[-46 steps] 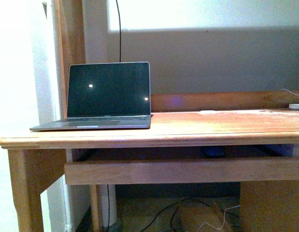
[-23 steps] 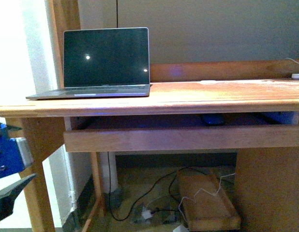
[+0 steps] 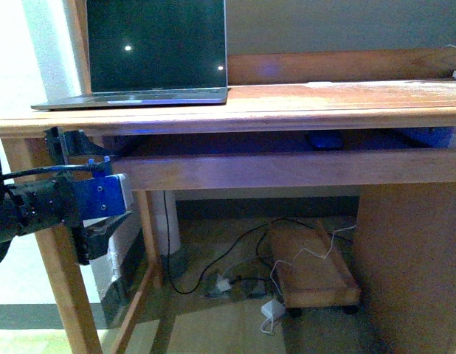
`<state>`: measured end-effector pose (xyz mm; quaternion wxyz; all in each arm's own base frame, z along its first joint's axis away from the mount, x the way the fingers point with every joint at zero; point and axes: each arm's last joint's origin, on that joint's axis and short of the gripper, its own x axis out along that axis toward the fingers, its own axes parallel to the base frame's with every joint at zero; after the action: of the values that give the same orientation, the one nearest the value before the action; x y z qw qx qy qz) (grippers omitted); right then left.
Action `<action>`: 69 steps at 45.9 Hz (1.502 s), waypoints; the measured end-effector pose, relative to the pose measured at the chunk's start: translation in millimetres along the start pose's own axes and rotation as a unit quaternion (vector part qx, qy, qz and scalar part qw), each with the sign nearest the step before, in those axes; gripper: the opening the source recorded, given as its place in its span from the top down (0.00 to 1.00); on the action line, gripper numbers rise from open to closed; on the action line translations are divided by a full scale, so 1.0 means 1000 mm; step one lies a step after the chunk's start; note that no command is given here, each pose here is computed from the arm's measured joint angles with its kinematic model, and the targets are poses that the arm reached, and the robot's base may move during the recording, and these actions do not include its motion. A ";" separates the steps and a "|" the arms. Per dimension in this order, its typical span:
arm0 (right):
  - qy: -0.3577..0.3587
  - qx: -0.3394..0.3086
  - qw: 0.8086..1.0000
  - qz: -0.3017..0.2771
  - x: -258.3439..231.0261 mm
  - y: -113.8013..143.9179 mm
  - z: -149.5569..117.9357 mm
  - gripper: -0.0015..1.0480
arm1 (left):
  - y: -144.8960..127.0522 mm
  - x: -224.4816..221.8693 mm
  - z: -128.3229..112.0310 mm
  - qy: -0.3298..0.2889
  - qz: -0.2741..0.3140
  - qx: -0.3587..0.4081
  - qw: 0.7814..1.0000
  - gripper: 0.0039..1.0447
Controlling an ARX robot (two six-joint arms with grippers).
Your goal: Place mouse
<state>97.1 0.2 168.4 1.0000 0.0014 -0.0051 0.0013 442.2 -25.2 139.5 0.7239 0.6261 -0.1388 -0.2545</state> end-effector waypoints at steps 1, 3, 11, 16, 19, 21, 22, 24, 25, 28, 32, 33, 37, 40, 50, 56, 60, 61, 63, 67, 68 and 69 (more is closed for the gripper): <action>0.000 0.000 1.000 0.000 0.000 0.000 0.000 0.07 | 0.000 0.004 -0.001 -0.002 0.001 0.003 1.000 0.07; 0.000 0.000 1.000 0.000 0.000 0.000 0.000 0.07 | 0.000 0.008 -0.003 -0.004 0.001 0.009 1.000 0.07; 0.000 0.000 1.000 0.000 0.000 0.000 0.000 0.07 | -0.005 0.028 -0.014 0.000 -0.011 0.023 1.000 0.07; 0.000 0.000 1.000 0.000 0.000 0.000 0.000 0.07 | -0.005 0.027 -0.011 0.007 -0.042 0.003 0.999 0.07; 0.000 0.000 1.000 0.000 0.000 0.000 0.000 0.07 | -0.002 0.023 -0.006 0.014 -0.076 -0.030 0.997 0.07; 0.000 0.000 1.000 0.000 0.000 0.000 0.000 0.07 | 0.002 0.018 -0.002 0.018 -0.101 -0.056 0.993 0.07; 0.000 0.000 1.000 0.000 0.000 0.000 0.000 0.07 | 0.005 0.016 0.001 0.021 -0.112 -0.071 0.991 0.07; 0.000 0.000 1.000 0.000 0.000 0.000 0.000 0.07 | 0.007 0.010 0.006 0.022 -0.138 -0.101 0.985 0.07; 0.000 0.000 1.000 0.000 0.000 0.000 0.000 0.07 | 0.008 0.006 0.009 0.021 -0.150 -0.117 0.981 0.07; 0.000 0.000 1.000 0.000 0.000 0.000 0.000 0.07 | 0.011 -0.007 0.018 0.018 -0.181 -0.164 0.970 0.07; 0.000 0.000 1.000 0.000 0.000 0.000 0.000 0.07 | 0.013 -0.027 0.031 0.010 -0.211 -0.214 0.954 0.07; 0.000 0.000 1.000 0.000 0.000 0.000 0.000 0.07 | 0.013 -0.031 0.034 0.006 -0.216 -0.225 0.950 0.07; 0.000 0.000 1.000 0.000 0.000 0.000 0.000 0.07 | 0.012 -0.044 0.045 -0.005 -0.228 -0.254 0.940 0.07; 0.000 0.000 1.000 0.000 0.000 0.000 0.000 0.07 | 0.010 -0.054 0.057 -0.023 -0.241 -0.280 0.929 0.07; 0.000 0.000 1.000 0.000 0.000 0.000 0.000 0.07 | 0.009 -0.081 0.099 -0.078 -0.265 -0.385 0.881 0.07; 0.000 0.000 1.000 0.000 0.000 0.000 0.000 0.07 | 0.014 -0.092 0.120 -0.062 -0.200 -0.494 0.844 0.07; 0.000 0.000 1.000 0.000 0.000 0.000 0.000 0.07 | 0.031 -0.100 0.128 -0.048 -0.123 -0.569 0.812 0.07; 0.000 0.000 1.000 0.000 0.000 0.000 0.000 0.07 | 0.033 -0.101 0.130 -0.045 -0.113 -0.577 0.808 0.07; 0.000 0.000 1.000 0.000 0.000 0.000 0.000 0.07 | 0.044 -0.108 0.134 -0.044 -0.078 -0.611 0.787 0.07; 0.000 0.000 1.000 0.000 0.000 0.000 0.000 0.07 | 0.058 -0.126 0.143 -0.028 -0.027 -0.662 0.749 0.07; 0.000 0.000 1.000 0.000 0.000 0.000 0.000 0.07 | 0.060 -0.131 0.146 -0.021 -0.014 -0.679 0.733 0.07; 0.000 0.000 1.000 0.000 0.000 0.000 0.000 0.07 | 0.061 -0.137 0.148 -0.014 -0.002 -0.693 0.721 0.07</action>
<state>97.0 0.2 168.4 1.0000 0.0014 -0.0052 0.0013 263.0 -69.5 241.8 0.9531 -0.0537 0.0677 -0.2902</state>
